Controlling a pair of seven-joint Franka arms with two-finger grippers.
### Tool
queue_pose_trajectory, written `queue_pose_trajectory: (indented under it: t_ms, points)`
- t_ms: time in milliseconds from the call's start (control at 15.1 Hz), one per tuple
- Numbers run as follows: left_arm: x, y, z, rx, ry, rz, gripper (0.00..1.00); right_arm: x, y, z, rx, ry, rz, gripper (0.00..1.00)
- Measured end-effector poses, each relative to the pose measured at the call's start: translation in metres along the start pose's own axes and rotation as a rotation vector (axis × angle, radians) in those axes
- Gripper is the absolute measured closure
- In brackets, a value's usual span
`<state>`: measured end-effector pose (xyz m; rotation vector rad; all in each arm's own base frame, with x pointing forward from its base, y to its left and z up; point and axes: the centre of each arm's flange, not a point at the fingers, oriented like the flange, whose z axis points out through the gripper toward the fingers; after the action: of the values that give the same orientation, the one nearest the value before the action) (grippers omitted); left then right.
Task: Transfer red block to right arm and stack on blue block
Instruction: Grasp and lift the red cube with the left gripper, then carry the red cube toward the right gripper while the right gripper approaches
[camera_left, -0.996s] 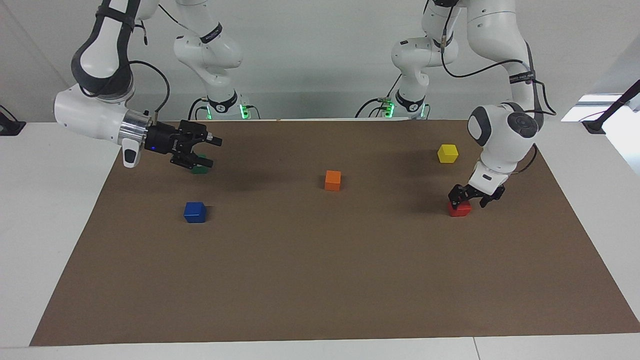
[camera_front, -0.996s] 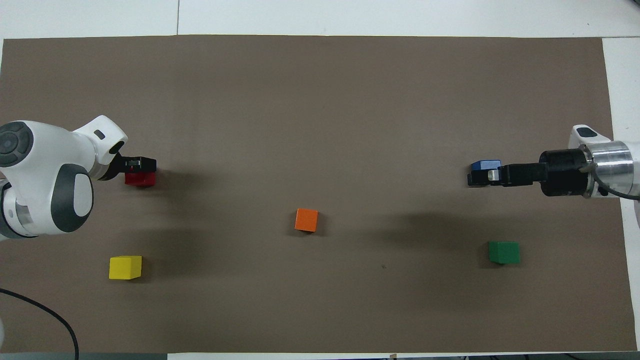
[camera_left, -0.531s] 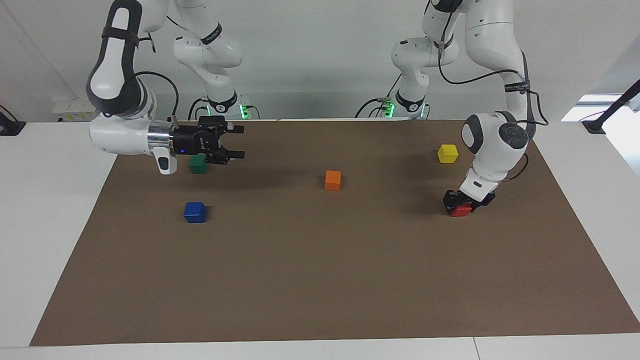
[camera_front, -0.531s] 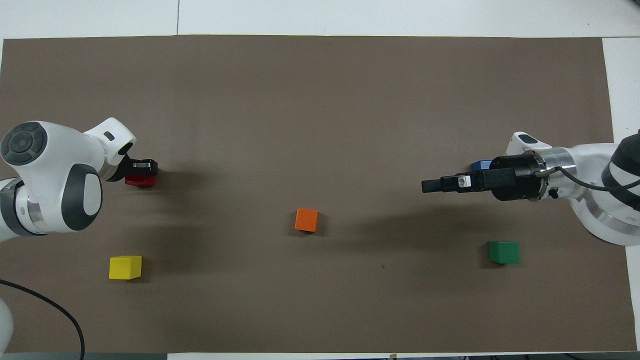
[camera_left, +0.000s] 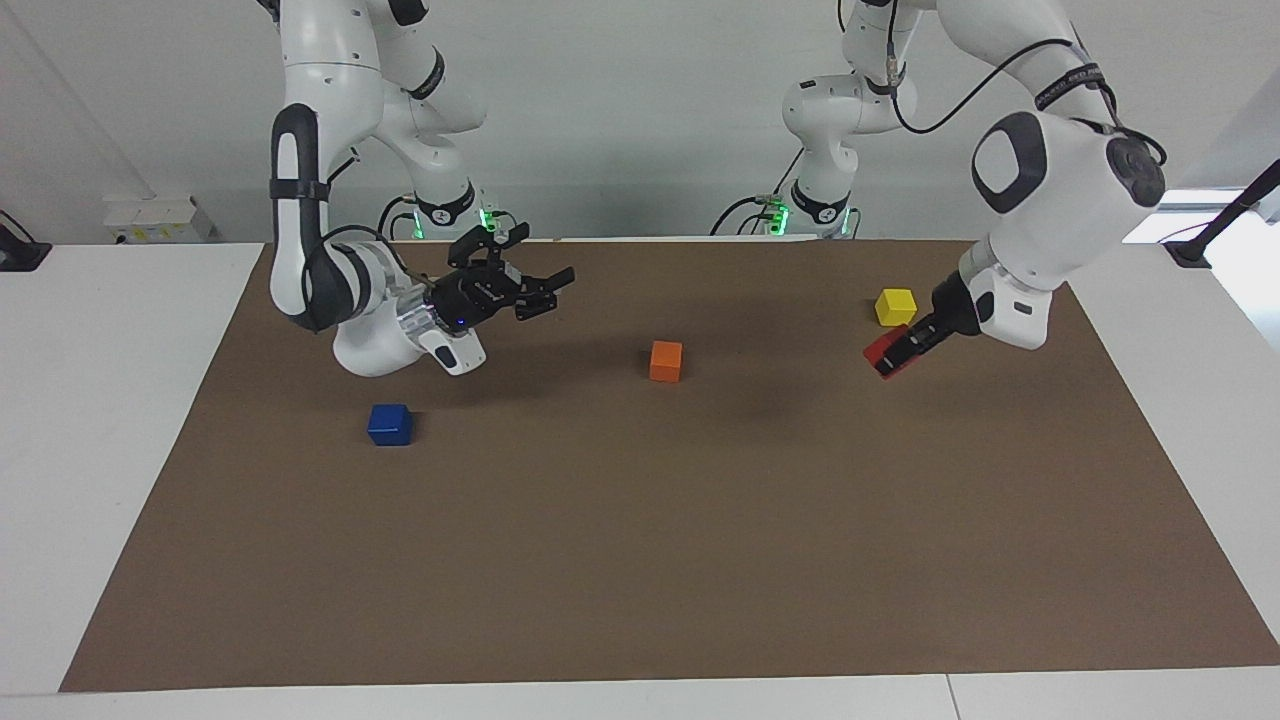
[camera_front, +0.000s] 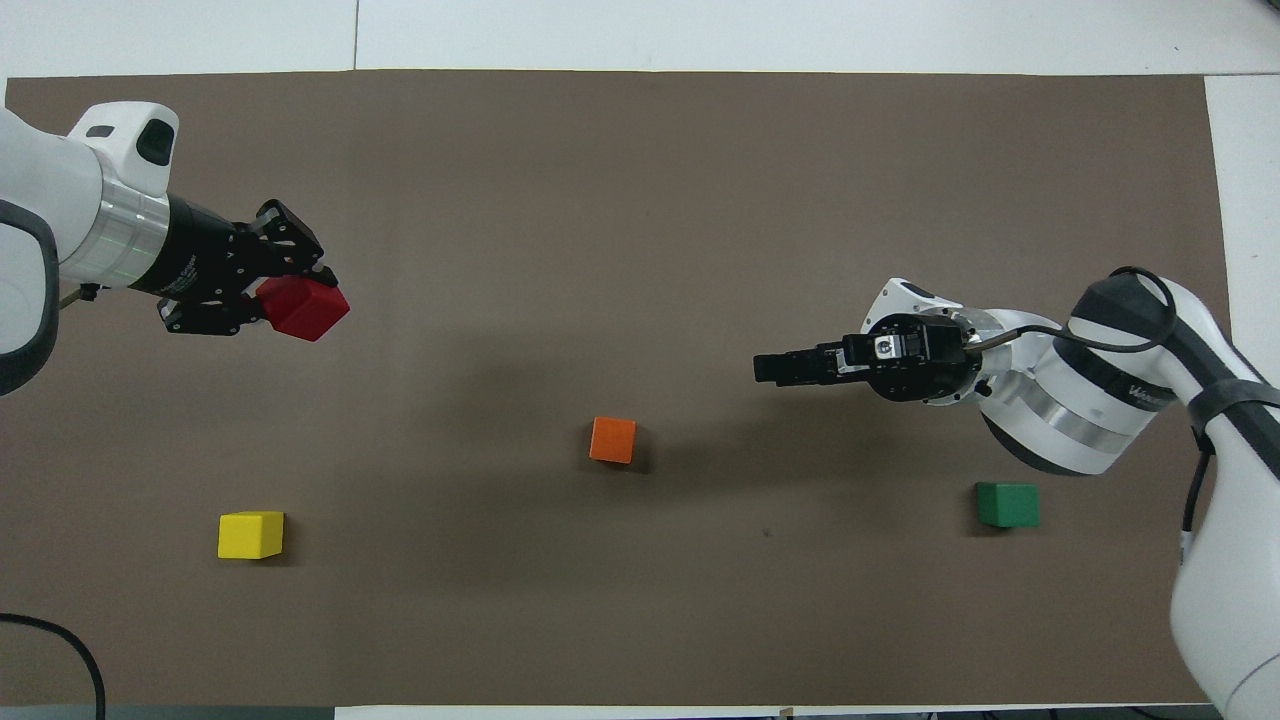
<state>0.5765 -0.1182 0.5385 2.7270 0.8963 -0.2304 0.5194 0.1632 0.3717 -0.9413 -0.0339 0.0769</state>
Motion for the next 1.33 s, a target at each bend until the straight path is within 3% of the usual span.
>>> queue_pose_trajectory:
  t_ms: [133,265,398,531,664,863,1327]
  points:
    - [-0.049,0.020,-0.019,-0.040,-0.046,-0.136,0.45,-0.004,0.017,0.002,0.070,-0.002,0.028,0.00]
    - [-0.085,0.028,-0.033,-0.079,-0.151,-0.282,0.45,-0.007,0.034,0.004,0.152,0.018,0.057,0.00]
    - [-0.114,0.033,-0.043,-0.089,-0.267,-0.411,0.45,-0.010,0.050,0.007,0.188,0.044,0.083,0.00]
    - [-0.147,0.046,-0.043,-0.071,-0.319,-0.532,0.45,-0.008,0.054,0.006,0.191,0.072,0.092,0.00]
    - [-0.182,0.070,-0.028,-0.075,-0.317,-0.668,0.45,-0.005,0.059,0.011,0.186,0.104,0.094,0.00]
    - [-0.210,0.094,0.001,-0.138,-0.309,-0.869,0.45,-0.003,0.081,0.036,0.154,0.142,0.111,0.00]
    - [-0.207,0.094,0.010,-0.206,-0.302,-1.032,0.45,-0.010,0.103,0.067,0.143,0.145,0.126,0.00]
